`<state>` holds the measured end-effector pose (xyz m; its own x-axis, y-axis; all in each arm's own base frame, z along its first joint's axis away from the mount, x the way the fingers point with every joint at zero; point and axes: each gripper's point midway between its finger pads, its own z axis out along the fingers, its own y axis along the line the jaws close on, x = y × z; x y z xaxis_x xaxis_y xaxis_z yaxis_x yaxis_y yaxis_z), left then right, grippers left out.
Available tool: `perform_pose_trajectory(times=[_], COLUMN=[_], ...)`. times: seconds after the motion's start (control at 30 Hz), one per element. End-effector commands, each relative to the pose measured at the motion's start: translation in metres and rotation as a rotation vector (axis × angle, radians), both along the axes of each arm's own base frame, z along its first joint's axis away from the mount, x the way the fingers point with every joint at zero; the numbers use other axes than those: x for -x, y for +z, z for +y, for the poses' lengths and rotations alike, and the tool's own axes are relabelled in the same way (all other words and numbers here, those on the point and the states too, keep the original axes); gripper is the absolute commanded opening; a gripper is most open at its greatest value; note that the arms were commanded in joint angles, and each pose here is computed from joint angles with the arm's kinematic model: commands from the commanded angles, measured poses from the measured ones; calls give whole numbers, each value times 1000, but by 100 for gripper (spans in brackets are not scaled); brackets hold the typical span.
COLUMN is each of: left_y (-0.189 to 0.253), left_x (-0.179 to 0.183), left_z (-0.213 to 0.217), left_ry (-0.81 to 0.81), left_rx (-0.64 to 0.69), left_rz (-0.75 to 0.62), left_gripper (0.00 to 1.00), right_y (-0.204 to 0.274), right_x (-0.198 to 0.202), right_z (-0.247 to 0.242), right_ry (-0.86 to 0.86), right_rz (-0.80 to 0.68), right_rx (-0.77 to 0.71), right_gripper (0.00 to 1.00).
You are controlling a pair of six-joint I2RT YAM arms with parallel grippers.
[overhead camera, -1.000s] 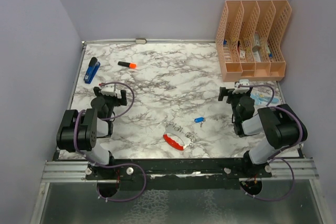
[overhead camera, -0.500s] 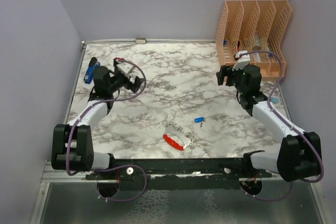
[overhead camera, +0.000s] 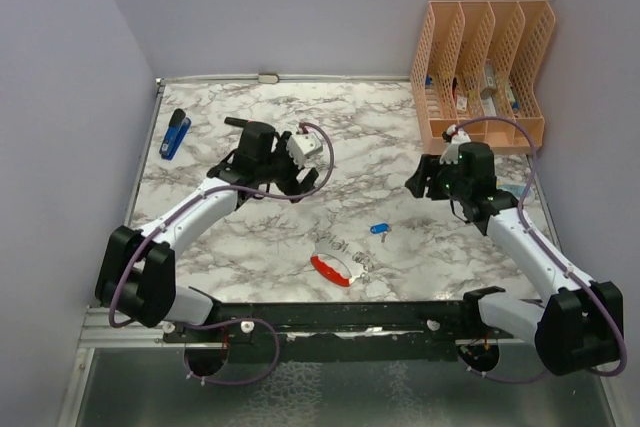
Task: Put the keys on the keyring
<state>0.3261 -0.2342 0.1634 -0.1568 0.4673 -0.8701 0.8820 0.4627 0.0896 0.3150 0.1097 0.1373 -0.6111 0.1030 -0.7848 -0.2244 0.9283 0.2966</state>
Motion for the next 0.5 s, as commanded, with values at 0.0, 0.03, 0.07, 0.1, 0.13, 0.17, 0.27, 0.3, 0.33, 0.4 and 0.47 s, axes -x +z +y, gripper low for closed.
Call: perform_pose_trajectory(times=[0.0,0.03,0.07,0.1,0.13,0.17,0.27,0.3,0.33,0.4,0.47], left_y=[-44,-47,-51,-52,-50,-49,-52,-55,-60,-66,-70], left_x=[24,29,36,39,38,34,31,34,36,37,38], left_z=[19,16,10,7,5,6,0,-4,-7,-9,-12], left_ry=[231,248,255,253,255,275,289,280,272,272,256], left_rx=[-92,-101,-108,-109,-110,-120,-145,-157,-174,-198,-198], left_rz=[204,200,205,208,206,205,247,262,272,273,277], left_gripper=[81,81,81,81,81,81,79,78,77,77,77], right_y=[-14,-16,-21,-24,-26,-27,-30,-31,-31,-34,-36], right_x=[21,21,23,24,24,25,25,25,25,26,28], right_z=[4,4,3,3,4,5,9,10,12,15,17], right_ry=[8,9,9,10,12,14,15,16,17,21,27], right_rz=[107,118,137,152,163,169,176,175,176,182,192], right_rx=[-20,-16,-8,-4,-1,0,-13,-17,-20,-18,-12], right_gripper=[58,58,56,55,55,54,53,53,53,53,53])
